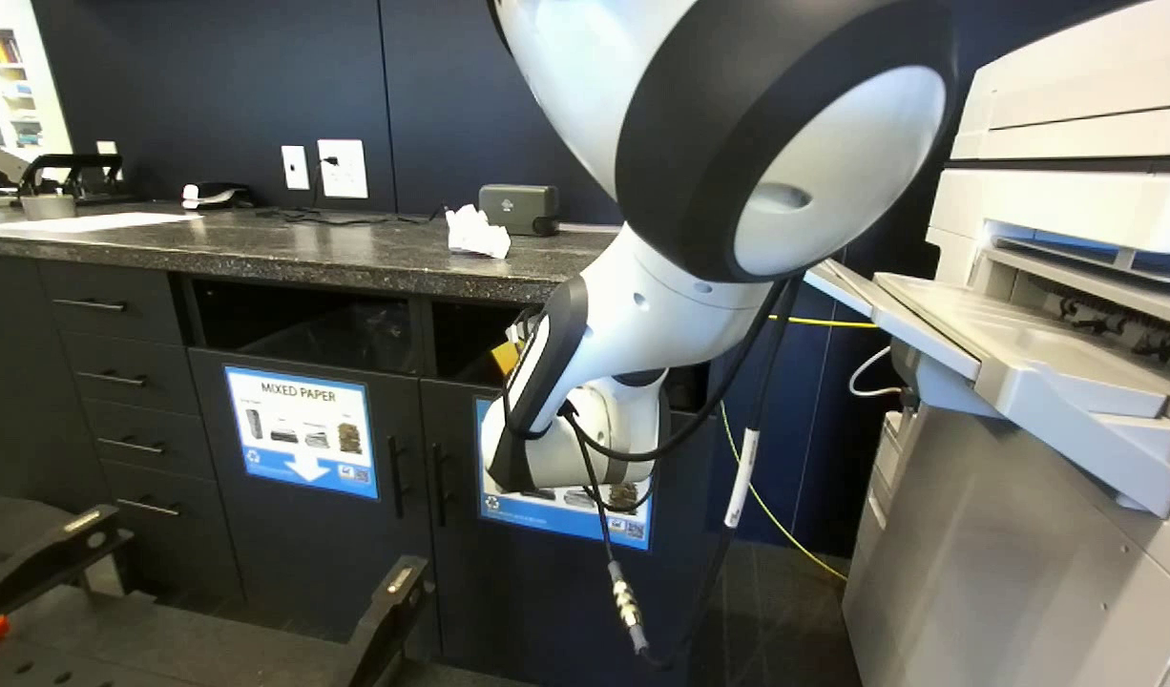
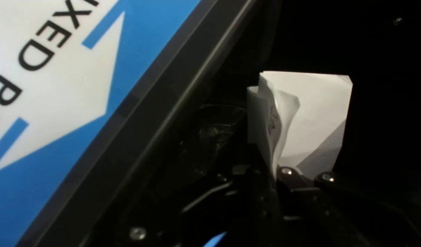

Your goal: Pick up the paper on the right side of the counter and throw it in the bin

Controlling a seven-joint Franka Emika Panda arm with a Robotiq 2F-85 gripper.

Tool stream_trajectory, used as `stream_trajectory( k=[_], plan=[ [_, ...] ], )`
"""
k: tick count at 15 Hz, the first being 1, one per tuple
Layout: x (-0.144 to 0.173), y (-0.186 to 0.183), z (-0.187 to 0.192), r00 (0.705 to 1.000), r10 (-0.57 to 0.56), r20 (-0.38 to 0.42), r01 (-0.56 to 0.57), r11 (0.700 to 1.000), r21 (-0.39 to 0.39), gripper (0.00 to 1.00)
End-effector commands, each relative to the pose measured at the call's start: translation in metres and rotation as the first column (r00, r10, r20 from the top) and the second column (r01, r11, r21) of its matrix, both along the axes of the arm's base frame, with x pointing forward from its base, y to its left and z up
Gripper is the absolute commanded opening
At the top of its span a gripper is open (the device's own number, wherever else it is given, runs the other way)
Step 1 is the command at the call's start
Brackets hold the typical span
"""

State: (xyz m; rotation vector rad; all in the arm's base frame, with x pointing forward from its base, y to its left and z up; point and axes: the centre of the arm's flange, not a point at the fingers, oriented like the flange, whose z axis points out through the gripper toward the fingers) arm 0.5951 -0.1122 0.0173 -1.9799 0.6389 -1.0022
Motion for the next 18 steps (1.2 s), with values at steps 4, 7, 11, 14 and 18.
stream_trajectory(
  k=[4,7,11,14,18],
  plan=[
    [0.034,-0.019,-0.007,0.999,-0.036,-0.038,0.039,0.996,0.077,0.47],
    [0.034,-0.019,-0.007,0.997,-0.046,-0.057,0.051,0.994,0.092,0.71],
    [0.019,-0.014,0.0,0.997,-0.06,-0.051,0.064,0.996,0.067,0.74],
    [0.005,-0.009,0.007,0.993,-0.065,-0.098,0.063,0.998,-0.023,0.74],
    [0.004,-0.007,0.023,0.99,-0.032,-0.139,0.0,0.975,-0.223,0.74]
  ],
)
